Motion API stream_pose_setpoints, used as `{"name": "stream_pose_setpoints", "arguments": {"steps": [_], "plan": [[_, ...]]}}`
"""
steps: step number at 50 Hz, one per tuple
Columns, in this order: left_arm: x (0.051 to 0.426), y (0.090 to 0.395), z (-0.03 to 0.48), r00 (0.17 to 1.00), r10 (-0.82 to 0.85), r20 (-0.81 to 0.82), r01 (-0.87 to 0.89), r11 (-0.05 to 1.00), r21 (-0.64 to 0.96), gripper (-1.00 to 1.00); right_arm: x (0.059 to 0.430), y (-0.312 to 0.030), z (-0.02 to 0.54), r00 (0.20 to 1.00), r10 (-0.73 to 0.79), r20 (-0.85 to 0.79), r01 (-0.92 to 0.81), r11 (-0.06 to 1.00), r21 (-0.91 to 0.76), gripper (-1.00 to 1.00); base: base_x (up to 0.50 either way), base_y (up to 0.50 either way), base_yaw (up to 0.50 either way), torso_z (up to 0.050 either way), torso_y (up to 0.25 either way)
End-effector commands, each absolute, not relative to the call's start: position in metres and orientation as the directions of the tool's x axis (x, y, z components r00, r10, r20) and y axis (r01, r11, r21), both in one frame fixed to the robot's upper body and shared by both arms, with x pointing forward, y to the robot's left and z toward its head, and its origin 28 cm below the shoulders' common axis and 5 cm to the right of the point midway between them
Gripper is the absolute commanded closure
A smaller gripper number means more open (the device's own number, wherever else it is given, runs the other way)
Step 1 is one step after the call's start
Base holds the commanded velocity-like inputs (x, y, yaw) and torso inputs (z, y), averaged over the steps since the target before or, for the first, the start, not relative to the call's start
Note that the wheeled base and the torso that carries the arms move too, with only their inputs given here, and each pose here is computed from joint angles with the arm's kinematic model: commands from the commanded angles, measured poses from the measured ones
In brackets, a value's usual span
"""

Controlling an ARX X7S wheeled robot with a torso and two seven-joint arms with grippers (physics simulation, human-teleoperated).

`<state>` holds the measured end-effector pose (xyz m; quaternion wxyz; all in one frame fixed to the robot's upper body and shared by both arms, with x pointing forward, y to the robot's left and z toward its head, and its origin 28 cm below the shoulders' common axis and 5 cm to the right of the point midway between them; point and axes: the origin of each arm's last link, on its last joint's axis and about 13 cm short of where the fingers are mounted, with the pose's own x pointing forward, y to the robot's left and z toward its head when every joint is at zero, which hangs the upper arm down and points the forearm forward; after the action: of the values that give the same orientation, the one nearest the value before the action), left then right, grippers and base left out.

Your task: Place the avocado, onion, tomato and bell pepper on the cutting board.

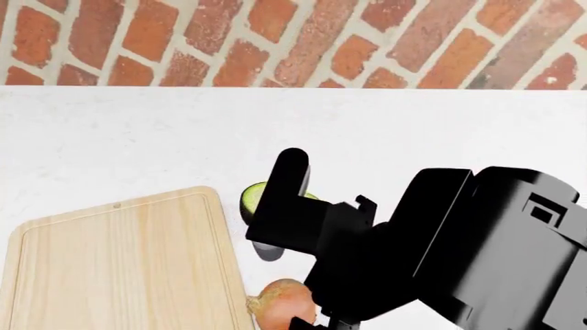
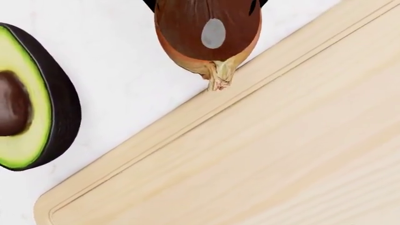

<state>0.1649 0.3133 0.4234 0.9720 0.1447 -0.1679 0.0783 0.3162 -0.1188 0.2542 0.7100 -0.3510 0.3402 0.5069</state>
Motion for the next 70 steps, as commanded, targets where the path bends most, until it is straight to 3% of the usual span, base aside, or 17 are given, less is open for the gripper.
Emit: {"name": "stream_pose_setpoints", "arguments": {"steps": [1, 30, 46, 70], "plan": [[0.166, 0.311, 0.425, 0.926, 0.086, 0.369, -0.187, 0.951, 0.247, -1.0, 0.319, -0.115, 0.247, 0.261, 0.453, -0.852, -0.96, 0.216, -0.179, 1.0, 0.0, 0.0, 0.0, 0.0, 0.0], [0.161, 0.31, 0.431, 0.918, 0.081, 0.388, -0.186, 0.952, 0.242, -1.0, 0.306, -0.125, 0.276, 0.32, 0.457, -0.83, -0.943, 0.241, -0.23, 1.0, 0.0, 0.0, 0.0, -0.001, 0.0], [0.16, 0.313, 0.431, 0.917, 0.086, 0.39, -0.191, 0.953, 0.237, -1.0, 0.311, -0.085, 0.322, 0.357, 0.634, -0.686, -0.928, 0.155, -0.339, 1.0, 0.0, 0.0, 0.0, 0.0, 0.0], [0.155, 0.32, 0.424, 0.916, 0.106, 0.387, -0.205, 0.953, 0.224, -1.0, 0.344, -0.014, 0.3, 0.425, 0.728, -0.538, -0.866, 0.153, -0.477, 1.0, 0.0, 0.0, 0.0, 0.0, 0.0]]}}
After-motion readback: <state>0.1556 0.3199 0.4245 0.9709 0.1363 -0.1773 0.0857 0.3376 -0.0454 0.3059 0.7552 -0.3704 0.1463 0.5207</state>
